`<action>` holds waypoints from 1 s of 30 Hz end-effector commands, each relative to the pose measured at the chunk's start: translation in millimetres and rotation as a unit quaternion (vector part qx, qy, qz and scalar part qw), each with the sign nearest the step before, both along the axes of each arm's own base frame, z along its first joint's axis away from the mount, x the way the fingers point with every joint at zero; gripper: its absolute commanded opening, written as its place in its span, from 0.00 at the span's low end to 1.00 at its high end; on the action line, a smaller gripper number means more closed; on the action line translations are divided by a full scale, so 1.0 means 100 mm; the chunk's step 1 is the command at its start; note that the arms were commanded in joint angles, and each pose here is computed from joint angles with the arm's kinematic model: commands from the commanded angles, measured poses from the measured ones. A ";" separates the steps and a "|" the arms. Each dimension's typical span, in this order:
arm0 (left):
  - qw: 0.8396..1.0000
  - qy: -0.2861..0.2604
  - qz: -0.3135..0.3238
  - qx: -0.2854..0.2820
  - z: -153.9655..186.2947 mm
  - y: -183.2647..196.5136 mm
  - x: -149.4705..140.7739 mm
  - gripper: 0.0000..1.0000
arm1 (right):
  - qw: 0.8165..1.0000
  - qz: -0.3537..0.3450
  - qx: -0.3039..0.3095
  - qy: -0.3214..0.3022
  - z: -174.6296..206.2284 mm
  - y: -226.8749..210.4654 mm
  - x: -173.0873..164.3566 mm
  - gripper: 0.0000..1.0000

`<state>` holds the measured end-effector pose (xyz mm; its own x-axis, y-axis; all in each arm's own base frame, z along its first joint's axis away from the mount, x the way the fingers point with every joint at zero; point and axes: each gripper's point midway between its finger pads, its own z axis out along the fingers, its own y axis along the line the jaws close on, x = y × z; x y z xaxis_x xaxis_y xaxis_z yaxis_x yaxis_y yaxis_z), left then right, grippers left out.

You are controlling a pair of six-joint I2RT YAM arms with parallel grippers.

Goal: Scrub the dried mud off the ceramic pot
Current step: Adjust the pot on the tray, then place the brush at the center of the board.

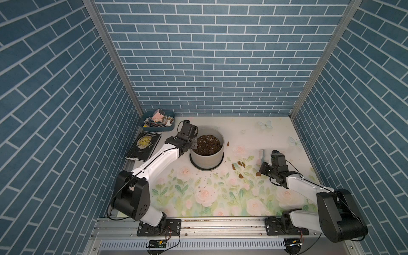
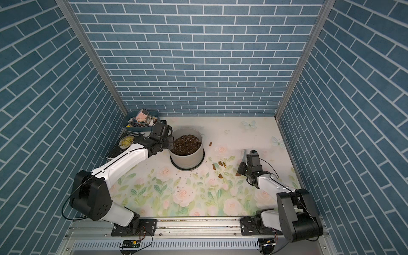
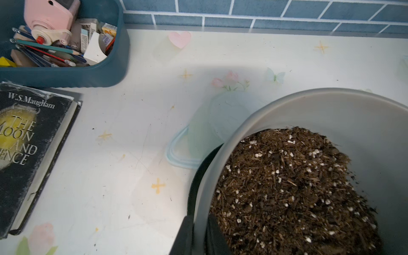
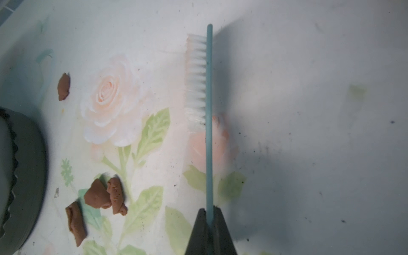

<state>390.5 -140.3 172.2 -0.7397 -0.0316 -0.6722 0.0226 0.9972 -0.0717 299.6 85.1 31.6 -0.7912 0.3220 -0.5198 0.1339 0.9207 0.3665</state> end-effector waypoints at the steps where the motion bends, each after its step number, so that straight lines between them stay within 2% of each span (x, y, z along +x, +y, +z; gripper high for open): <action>1: 0.999 -0.005 -0.039 -0.026 0.12 -0.16 -0.17 0.32 | 0.999 0.031 0.008 0.006 -0.04 0.11 0.07 0.00; 4: 0.998 -0.028 -0.038 -0.037 0.22 -0.15 -0.17 0.42 | 0.999 0.042 0.006 0.017 -0.11 0.14 0.10 0.00; 13: 0.994 -0.066 -0.047 -0.068 0.33 -0.17 -0.23 0.45 | 0.996 0.079 -0.005 0.042 -0.27 0.27 0.20 0.00; 20: 0.984 -0.137 -0.044 -0.101 0.72 -0.12 -0.31 0.50 | 0.996 0.076 -0.009 0.048 -0.32 0.28 0.18 0.00; 26: 0.977 -0.182 -0.032 -0.108 0.92 -0.01 -0.39 0.55 | 0.997 0.061 -0.015 0.039 -0.22 0.22 0.16 0.25; 28: 0.974 -0.195 -0.026 -0.110 0.99 0.03 -0.41 0.57 | 0.998 0.052 -0.017 0.032 -0.16 0.19 0.16 0.54; 30: 0.972 -0.206 -0.023 -0.114 1.05 0.05 -0.43 0.58 | 0.998 0.050 -0.019 0.020 -0.08 0.18 0.18 0.59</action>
<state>348.5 -139.2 268.9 -0.4545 -0.1692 -0.8745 0.1497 0.9533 -0.2623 333.7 112.3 30.5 -0.8169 0.2259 -0.5306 0.0187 0.9299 0.3672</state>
